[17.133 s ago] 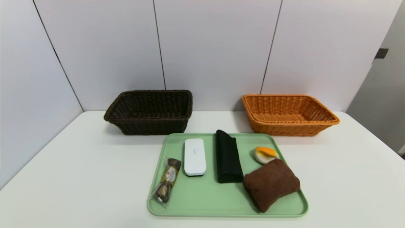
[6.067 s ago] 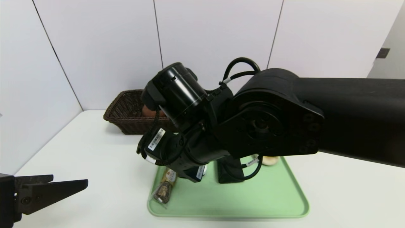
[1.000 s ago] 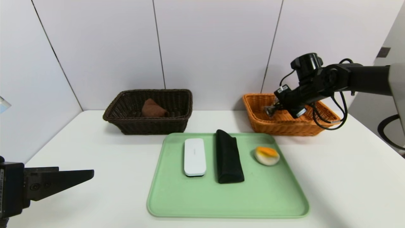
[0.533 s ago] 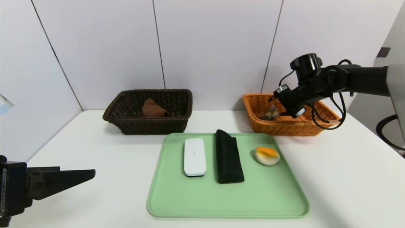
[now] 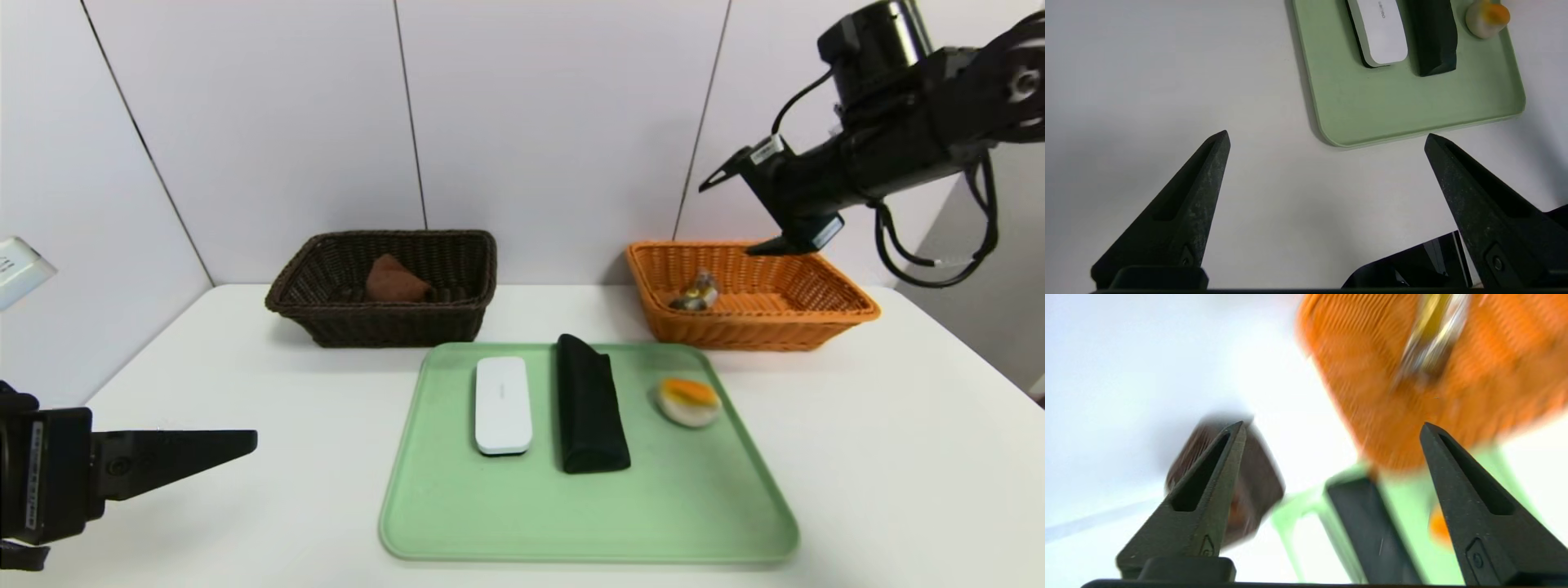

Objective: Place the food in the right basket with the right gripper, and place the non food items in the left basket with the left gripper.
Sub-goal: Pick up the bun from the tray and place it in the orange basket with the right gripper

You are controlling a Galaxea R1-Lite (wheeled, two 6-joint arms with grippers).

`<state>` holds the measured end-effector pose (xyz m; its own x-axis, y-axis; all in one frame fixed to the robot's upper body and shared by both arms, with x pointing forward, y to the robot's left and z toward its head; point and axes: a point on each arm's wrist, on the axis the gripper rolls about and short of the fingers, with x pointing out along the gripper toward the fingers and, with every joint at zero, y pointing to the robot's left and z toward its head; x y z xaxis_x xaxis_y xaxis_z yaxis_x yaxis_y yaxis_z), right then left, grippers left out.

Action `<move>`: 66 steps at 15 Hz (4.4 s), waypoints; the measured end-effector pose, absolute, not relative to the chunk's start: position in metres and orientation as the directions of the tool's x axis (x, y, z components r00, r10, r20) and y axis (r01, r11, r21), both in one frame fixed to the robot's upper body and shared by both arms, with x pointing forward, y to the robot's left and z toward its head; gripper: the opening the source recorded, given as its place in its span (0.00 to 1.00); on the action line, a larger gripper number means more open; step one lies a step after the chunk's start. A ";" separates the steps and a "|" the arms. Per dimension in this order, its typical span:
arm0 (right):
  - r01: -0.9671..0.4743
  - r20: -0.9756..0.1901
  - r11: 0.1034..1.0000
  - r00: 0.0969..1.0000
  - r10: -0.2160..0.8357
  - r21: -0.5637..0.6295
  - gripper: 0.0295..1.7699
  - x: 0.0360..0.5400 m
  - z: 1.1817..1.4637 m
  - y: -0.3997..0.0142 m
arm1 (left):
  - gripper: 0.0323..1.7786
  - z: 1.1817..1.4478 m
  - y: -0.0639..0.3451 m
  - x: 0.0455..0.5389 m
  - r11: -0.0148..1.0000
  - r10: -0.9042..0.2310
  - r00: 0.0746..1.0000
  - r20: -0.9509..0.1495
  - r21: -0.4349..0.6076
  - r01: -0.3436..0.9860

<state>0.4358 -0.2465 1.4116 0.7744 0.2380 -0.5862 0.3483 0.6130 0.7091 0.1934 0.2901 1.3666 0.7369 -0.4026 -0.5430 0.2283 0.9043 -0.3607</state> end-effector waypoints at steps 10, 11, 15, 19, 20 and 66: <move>0.558 -0.829 0.631 0.483 0.283 0.540 0.93 0.378 1.398 -0.221 | 0.95 1.364 0.290 0.194 0.902 -0.402 0.730 -0.554 -0.377 0.210; 0.583 -0.847 0.625 0.447 0.287 0.519 0.94 0.383 1.389 -0.219 | 0.95 1.364 0.290 0.194 0.902 -0.402 0.731 -0.552 -0.378 0.211; 0.677 -0.909 0.607 0.315 0.272 0.416 0.95 0.402 1.348 -0.211 | 0.95 1.366 0.290 0.192 0.900 -0.404 0.736 -0.542 -0.379 0.215; 0.726 -0.940 0.597 0.253 0.228 0.340 0.96 0.418 1.320 -0.215 | 0.95 1.367 0.291 0.191 0.899 -0.405 0.741 -0.535 -0.379 0.217; 0.736 -0.944 0.592 0.245 0.221 0.330 0.96 0.423 1.315 -0.217 | 0.95 1.367 0.291 0.190 0.900 -0.405 0.742 -0.535 -0.379 0.218; 0.313 -0.524 0.493 0.763 0.378 0.812 0.02 0.396 1.447 -0.277 | 0.95 1.371 0.295 0.181 0.892 -0.411 0.781 -0.471 -0.384 0.237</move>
<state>0.3960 -0.2774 1.4472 0.7633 0.3778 -0.5241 0.3133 0.4930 0.8117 0.1814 0.2954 1.3713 0.7806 -0.4106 -0.4713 0.2372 0.8922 -0.3843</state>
